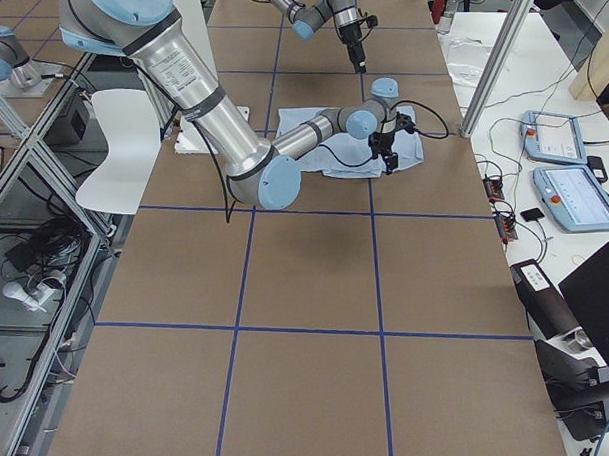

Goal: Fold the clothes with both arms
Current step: 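Release the shirt and move both grippers to the shirt's near corners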

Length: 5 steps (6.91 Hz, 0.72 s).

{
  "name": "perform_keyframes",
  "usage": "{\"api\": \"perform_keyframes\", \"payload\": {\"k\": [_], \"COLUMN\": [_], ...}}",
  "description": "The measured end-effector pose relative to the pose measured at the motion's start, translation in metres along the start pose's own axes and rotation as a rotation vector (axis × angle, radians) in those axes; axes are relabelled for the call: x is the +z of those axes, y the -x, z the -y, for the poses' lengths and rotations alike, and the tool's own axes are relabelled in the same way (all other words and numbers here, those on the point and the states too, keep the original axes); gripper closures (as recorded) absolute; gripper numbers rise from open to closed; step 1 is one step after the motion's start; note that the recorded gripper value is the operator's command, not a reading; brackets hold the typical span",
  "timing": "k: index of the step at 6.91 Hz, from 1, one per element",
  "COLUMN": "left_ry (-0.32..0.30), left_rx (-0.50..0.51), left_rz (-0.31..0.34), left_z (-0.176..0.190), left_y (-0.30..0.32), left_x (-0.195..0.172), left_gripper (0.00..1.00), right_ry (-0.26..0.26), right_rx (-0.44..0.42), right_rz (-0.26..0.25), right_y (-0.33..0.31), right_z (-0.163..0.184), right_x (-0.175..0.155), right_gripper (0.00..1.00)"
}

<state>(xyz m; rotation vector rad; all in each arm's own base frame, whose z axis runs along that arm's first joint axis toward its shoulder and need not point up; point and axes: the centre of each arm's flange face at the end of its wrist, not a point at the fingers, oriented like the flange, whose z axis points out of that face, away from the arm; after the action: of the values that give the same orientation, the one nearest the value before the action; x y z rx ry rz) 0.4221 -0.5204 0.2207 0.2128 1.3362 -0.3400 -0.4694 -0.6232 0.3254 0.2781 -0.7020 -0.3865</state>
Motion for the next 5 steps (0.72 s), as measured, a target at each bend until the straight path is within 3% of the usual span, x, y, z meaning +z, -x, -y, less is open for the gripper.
{"api": "perform_keyframes", "payload": {"k": [3, 5], "left_ry": [0.084, 0.151], "left_rx": [-0.105, -0.198], "left_rz": [0.014, 0.068], "left_z": [-0.061, -0.145], "left_y": [-0.009, 0.0], "left_x": [-0.009, -0.008], "left_gripper": [0.0, 0.01], "right_ry": [-0.021, -0.011], "right_rx": [0.084, 0.18], "right_rz": [0.15, 0.221], "right_y": [0.004, 0.015], "right_z": [-0.057, -0.1], "right_x": [-0.051, -0.075], "right_gripper": [0.0, 0.0]}}
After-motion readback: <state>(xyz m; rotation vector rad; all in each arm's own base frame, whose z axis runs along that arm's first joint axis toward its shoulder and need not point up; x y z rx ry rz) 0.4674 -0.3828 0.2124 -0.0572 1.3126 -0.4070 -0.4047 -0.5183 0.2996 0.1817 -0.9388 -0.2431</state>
